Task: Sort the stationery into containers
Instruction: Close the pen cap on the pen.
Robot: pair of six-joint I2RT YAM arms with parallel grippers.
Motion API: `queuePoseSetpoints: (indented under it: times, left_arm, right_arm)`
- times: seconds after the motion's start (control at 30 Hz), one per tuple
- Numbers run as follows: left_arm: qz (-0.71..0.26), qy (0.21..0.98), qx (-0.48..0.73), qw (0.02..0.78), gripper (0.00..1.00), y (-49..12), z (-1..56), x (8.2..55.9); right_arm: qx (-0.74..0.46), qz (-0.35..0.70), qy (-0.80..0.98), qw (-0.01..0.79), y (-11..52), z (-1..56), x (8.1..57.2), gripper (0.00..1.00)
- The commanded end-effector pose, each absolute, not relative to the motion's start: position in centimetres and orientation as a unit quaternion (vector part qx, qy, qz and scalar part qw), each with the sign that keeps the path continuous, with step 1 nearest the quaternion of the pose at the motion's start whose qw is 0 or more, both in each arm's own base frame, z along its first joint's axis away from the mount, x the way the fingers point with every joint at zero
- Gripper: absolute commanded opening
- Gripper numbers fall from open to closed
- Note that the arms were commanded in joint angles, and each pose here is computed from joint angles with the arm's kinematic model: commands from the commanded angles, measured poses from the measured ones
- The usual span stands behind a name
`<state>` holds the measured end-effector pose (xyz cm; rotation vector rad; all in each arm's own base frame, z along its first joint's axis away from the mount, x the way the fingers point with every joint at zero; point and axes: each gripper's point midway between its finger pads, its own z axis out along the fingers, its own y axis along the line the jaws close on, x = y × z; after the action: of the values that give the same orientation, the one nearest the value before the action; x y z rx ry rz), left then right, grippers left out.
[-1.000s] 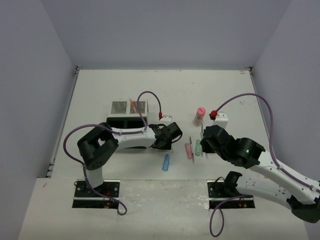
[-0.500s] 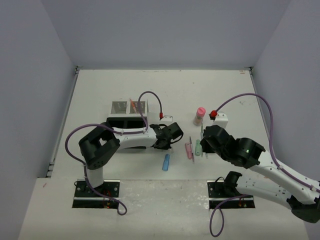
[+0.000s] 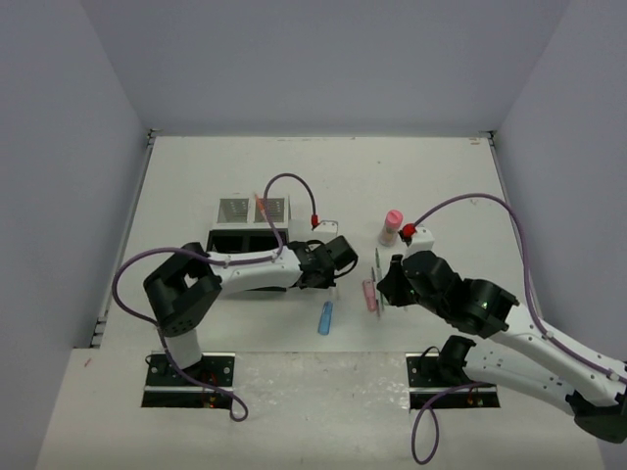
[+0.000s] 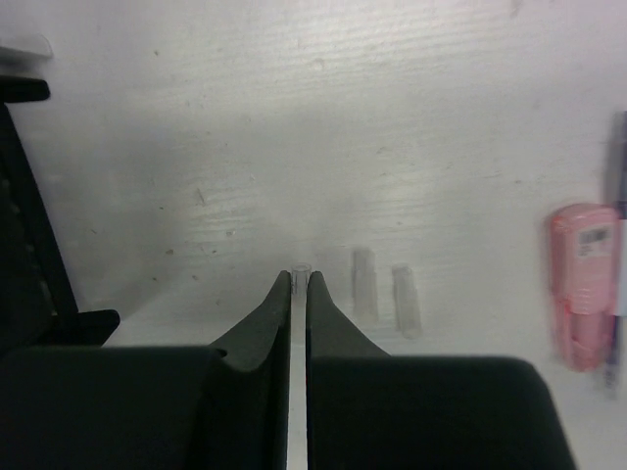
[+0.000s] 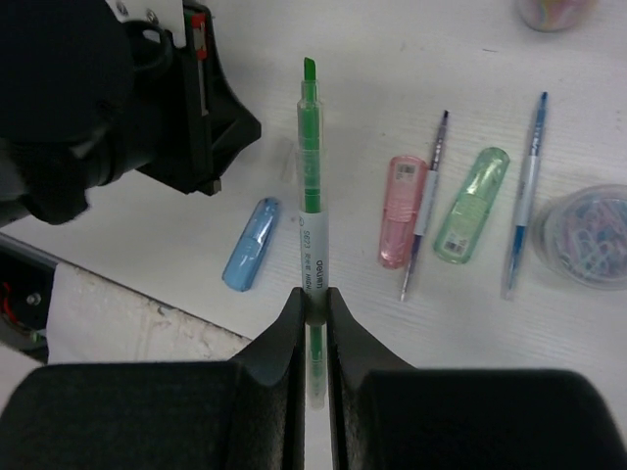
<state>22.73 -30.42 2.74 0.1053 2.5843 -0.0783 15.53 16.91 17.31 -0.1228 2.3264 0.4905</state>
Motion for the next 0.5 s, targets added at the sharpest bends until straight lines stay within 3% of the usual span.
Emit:
queuePoseSetpoints:
  times: [0.0,0.23,0.47]
  left_arm:
    - [-0.124,0.911,0.018,0.392,0.0,-32.5,12.8,25.7]
    - [-0.265,0.815,-0.006,0.515,0.0,-32.5,25.0,26.6]
    - [-0.473,0.68,0.055,0.558,0.0,-33.6,33.3,22.0]
  right_arm:
    - [-0.087,0.29,0.869,0.393,19.9,19.9,15.0,0.0]
    - [-0.095,0.372,0.817,0.431,20.7,22.3,14.2,0.0]
    - [-0.157,0.463,0.774,0.403,24.4,23.5,12.2,0.0]
